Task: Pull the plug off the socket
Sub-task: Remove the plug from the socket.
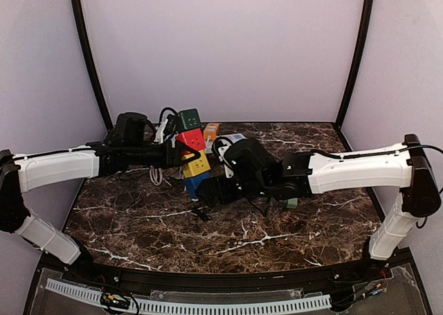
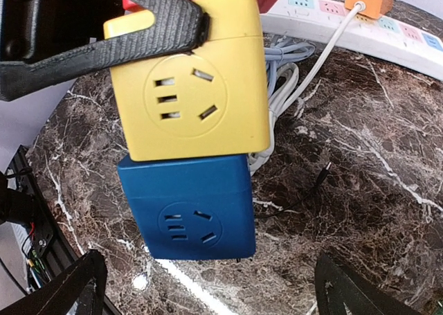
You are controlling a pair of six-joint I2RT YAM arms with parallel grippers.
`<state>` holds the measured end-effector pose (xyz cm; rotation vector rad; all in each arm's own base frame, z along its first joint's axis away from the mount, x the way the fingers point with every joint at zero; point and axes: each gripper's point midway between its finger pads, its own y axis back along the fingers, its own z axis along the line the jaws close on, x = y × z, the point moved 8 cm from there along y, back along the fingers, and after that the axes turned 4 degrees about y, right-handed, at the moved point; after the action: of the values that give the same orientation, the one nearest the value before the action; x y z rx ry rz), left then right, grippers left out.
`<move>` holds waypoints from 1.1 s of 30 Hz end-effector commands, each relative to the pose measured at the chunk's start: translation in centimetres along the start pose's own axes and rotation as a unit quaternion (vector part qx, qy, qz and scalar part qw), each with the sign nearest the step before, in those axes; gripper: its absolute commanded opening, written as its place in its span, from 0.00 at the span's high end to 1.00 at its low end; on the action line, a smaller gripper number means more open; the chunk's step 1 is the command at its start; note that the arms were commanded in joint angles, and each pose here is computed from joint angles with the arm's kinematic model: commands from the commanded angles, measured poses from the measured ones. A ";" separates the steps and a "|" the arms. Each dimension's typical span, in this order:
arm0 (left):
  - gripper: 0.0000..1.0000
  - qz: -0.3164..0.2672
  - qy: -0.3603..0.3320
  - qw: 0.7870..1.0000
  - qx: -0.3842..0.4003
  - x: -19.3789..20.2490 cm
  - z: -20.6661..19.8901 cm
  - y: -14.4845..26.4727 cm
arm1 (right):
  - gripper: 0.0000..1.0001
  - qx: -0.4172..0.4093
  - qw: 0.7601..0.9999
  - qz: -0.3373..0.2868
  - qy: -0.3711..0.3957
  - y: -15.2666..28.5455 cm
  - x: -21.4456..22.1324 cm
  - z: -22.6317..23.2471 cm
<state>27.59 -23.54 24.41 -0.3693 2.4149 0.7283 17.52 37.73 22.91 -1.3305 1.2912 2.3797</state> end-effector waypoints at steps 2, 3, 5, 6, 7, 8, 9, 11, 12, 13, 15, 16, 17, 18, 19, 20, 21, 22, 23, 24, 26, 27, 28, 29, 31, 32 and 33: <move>0.99 -0.067 -0.050 0.994 0.071 -2.7 -3.9 2.5 | 0.01 0.008 0.999 -0.025 0.018 -1.1 -1.5 0.9; 0.99 -0.068 -0.051 0.994 0.072 -2.7 -4.0 2.5 | 0.01 0.008 0.999 -0.024 0.021 -1.3 -1.5 1.0; 1.00 -0.068 -0.052 0.994 0.073 -2.7 -4.1 2.6 | 0.01 0.007 0.999 -0.022 0.027 -1.8 -1.7 1.1; 1.00 -0.067 -0.053 0.994 0.073 -2.7 -4.1 2.6 | 0.02 0.007 0.999 -0.021 0.028 -2.0 -1.7 1.2; 0.99 -0.067 -0.053 0.994 0.072 -2.7 -4.0 2.6 | 0.02 0.007 0.999 -0.020 0.030 -2.2 -1.6 1.3; 0.99 -0.067 -0.053 0.994 0.072 -2.7 -4.0 2.6 | 0.02 0.008 0.999 -0.019 0.031 -2.4 -1.7 1.3; 0.99 -0.067 -0.054 0.994 0.072 -2.7 -4.1 2.6 | 0.03 0.009 0.999 -0.019 0.033 -2.6 -1.7 1.4; 0.99 -0.067 -0.054 0.994 0.073 -2.7 -4.1 2.6 | 0.04 0.011 0.999 -0.018 0.035 -3.0 -1.7 1.4; 0.99 -0.066 -0.054 0.994 0.074 -2.7 -4.1 2.6 | 0.04 0.013 0.999 -0.019 0.037 -3.1 -1.7 1.5; 0.99 -0.066 -0.054 0.994 0.074 -2.7 -4.1 2.6 | 0.05 0.016 0.999 -0.020 0.038 -3.2 -1.8 1.4; 0.99 -0.067 -0.056 0.993 0.073 -2.8 -4.2 2.6 | 0.10 0.021 0.999 -0.021 0.040 -3.5 -1.8 1.4; 0.99 -0.067 -0.056 0.994 0.072 -2.8 -4.1 2.6 | 0.12 0.024 0.999 -0.020 0.041 -3.6 -1.8 1.4; 0.99 -0.067 -0.056 0.994 0.072 -2.8 -4.1 2.6 | 0.15 0.025 0.999 -0.020 0.041 -3.7 -1.7 1.4; 0.99 -0.066 -0.056 0.994 0.071 -2.8 -4.1 2.6 | 0.19 0.026 0.999 -0.020 0.042 -3.9 -1.7 1.3; 0.99 -0.065 -0.055 0.994 0.071 -2.8 -4.1 2.5 | 0.22 0.026 0.999 -0.022 0.042 -4.0 -1.7 1.3; 0.99 -0.064 -0.055 0.994 0.073 -2.7 -4.1 2.5 | 0.27 0.024 0.999 -0.023 0.043 -4.0 -1.7 1.4; 0.99 -0.063 -0.055 0.994 0.073 -2.7 -4.1 2.5 | 0.31 0.023 0.998 -0.022 0.045 -4.2 -1.6 1.4; 0.99 -0.063 -0.055 0.994 0.074 -2.7 -4.1 2.5 | 0.36 0.021 0.998 -0.021 0.047 -4.3 -1.6 1.5; 0.99 -0.062 -0.055 0.994 0.074 -2.7 -4.1 2.4 | 0.42 0.021 0.998 -0.019 0.048 -4.4 -1.6 1.5; 0.99 -0.062 -0.055 0.994 0.074 -2.7 -4.1 2.4 | 0.47 0.021 0.998 -0.018 0.048 -4.5 -1.5 1.5; 0.99 -0.061 -0.055 0.994 0.073 -2.7 -4.0 2.4 | 0.58 0.023 0.998 -0.018 0.048 -4.5 -1.4 1.5; 0.99 -0.061 -0.055 0.994 0.072 -2.7 -4.1 2.4 | 0.63 0.024 0.998 -0.018 0.048 -4.4 -1.4 1.4; 0.99 -0.060 -0.056 0.994 0.072 -2.8 -4.0 2.3 | 0.71 0.026 0.998 -0.018 0.049 -4.4 -1.4 1.3; 0.99 -0.060 -0.056 0.994 0.072 -2.7 -4.0 2.3 | 0.76 0.026 0.998 -0.019 0.049 -4.3 -1.4 1.3; 0.99 -0.059 -0.056 0.994 0.072 -2.8 -4.0 2.3 | 0.85 0.027 0.998 -0.020 0.050 -4.2 -1.4 1.3; 0.99 -0.058 -0.057 0.994 0.072 -2.8 -4.0 2.3 | 0.88 0.027 0.998 -0.020 0.051 -4.2 -1.4 1.3; 0.99 -0.057 -0.057 0.994 0.072 -2.7 -4.0 2.2 | 0.92 0.026 0.998 -0.019 0.053 -4.2 -1.3 1.3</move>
<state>27.28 -23.41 24.94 -0.3621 2.4038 0.7130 19.16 41.47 21.23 -1.4714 1.3512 2.2962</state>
